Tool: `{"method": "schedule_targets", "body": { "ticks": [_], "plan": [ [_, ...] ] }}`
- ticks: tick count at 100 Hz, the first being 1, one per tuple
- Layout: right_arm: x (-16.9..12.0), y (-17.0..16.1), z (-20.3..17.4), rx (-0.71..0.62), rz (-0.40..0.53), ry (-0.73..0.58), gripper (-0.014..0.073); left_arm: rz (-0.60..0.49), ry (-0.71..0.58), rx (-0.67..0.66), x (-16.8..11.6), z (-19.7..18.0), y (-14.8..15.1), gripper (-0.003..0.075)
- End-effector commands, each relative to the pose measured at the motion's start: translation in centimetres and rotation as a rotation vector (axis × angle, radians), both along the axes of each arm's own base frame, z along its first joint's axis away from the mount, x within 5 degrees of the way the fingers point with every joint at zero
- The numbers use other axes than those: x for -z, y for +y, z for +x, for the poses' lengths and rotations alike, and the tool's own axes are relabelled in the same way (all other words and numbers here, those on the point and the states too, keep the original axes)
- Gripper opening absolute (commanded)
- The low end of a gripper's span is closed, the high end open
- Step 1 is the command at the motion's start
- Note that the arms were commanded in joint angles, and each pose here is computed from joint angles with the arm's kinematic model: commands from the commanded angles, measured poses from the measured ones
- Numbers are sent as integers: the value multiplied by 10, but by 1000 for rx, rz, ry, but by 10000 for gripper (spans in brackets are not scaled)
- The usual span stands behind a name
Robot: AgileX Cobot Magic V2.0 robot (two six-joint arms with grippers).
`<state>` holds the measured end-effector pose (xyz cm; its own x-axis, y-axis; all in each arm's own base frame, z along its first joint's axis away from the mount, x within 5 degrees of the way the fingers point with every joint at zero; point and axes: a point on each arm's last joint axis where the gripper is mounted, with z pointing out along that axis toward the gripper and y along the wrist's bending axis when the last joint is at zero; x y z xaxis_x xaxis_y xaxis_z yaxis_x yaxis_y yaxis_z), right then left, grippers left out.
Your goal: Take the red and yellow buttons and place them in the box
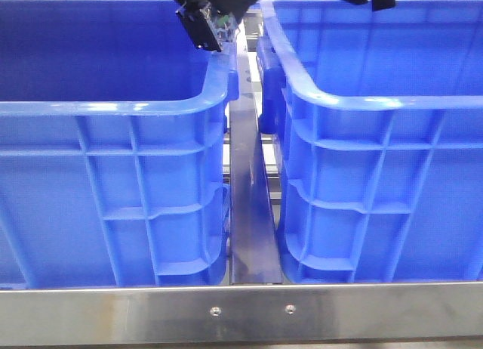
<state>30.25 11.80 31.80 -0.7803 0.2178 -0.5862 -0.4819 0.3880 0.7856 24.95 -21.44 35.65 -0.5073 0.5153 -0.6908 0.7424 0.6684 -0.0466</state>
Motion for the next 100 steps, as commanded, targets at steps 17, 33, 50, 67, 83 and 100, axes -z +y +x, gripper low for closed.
{"method": "schedule_targets", "body": {
  "ticks": [17, 33, 50, 67, 83, 100],
  "plan": [
    [-16, 3, 1, -4, 58, -34, 620, -104, -98, -9, -28, -6, 1, 69],
    [-8, 6, 2, -54, 73, -5, 619, -107, -102, -10, -28, -5, 1, 69],
    [-7, 6, 2, -68, 79, -1, 619, -107, -102, -10, -28, -5, 1, 69],
    [-9, 7, -1, -107, 94, 0, 536, -107, -102, -10, -28, -5, 1, 69],
    [-9, 8, -2, -114, 95, -3, 283, -107, -102, -10, -28, -5, 1, 69],
    [-8, 7, -1, -108, 87, -15, 213, -96, -119, 7, -28, -5, 1, 106]
  ]
}}
